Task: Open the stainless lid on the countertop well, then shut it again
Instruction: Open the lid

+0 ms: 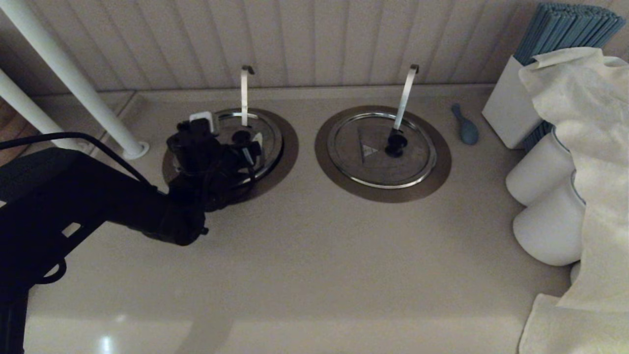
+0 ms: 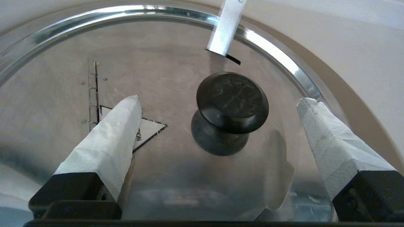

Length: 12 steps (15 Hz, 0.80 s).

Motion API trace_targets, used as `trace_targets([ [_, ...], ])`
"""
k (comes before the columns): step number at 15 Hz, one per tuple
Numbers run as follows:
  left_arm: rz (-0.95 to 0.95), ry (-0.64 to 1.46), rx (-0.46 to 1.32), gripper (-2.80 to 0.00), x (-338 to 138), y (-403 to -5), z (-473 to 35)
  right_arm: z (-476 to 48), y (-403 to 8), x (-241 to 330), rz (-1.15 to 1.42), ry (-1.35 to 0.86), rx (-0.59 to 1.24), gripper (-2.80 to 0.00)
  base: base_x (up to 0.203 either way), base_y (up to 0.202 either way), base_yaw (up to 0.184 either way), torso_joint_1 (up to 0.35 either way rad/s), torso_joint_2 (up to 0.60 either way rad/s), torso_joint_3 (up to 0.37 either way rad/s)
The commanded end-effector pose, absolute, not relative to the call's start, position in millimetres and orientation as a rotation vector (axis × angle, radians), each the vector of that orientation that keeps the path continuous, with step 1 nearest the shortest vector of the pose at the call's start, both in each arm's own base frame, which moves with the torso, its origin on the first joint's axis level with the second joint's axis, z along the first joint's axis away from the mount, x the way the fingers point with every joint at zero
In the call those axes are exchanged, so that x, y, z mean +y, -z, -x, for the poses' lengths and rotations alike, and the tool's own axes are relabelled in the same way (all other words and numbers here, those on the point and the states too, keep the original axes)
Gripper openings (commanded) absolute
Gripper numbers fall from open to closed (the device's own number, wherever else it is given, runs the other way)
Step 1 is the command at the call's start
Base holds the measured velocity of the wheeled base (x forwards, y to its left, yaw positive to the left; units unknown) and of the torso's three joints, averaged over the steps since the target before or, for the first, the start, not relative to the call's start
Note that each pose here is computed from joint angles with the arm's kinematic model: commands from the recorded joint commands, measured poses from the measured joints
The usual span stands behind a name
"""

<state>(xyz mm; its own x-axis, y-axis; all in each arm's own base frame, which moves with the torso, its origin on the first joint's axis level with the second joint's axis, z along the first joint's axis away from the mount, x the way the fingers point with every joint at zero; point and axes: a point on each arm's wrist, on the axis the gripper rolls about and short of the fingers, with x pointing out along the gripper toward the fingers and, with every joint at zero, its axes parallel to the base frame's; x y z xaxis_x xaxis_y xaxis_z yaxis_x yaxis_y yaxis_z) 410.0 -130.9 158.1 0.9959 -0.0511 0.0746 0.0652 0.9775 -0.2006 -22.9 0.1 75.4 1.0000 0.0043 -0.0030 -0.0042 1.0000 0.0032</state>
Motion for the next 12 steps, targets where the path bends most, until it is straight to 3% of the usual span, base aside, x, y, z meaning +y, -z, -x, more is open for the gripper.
trace_targets([
  [1,0.204,0.069,-0.061,0.00,-138,-154,-408,23,-75,0,-0.003,-0.005,0.006,-2.80,0.000,0.000,0.000,0.000,0.00,0.000],
  [6,0.199,0.076,-0.055,0.00,-143,-151,-407,23,-75,0,-0.003,-0.005,0.006,-2.80,0.000,0.000,0.000,0.000,0.00,0.000],
  [12,0.219,0.061,-0.114,0.00,-132,-179,-395,23,-75,0,-0.003,-0.005,0.006,-2.80,0.000,0.000,0.000,0.000,0.00,0.000],
])
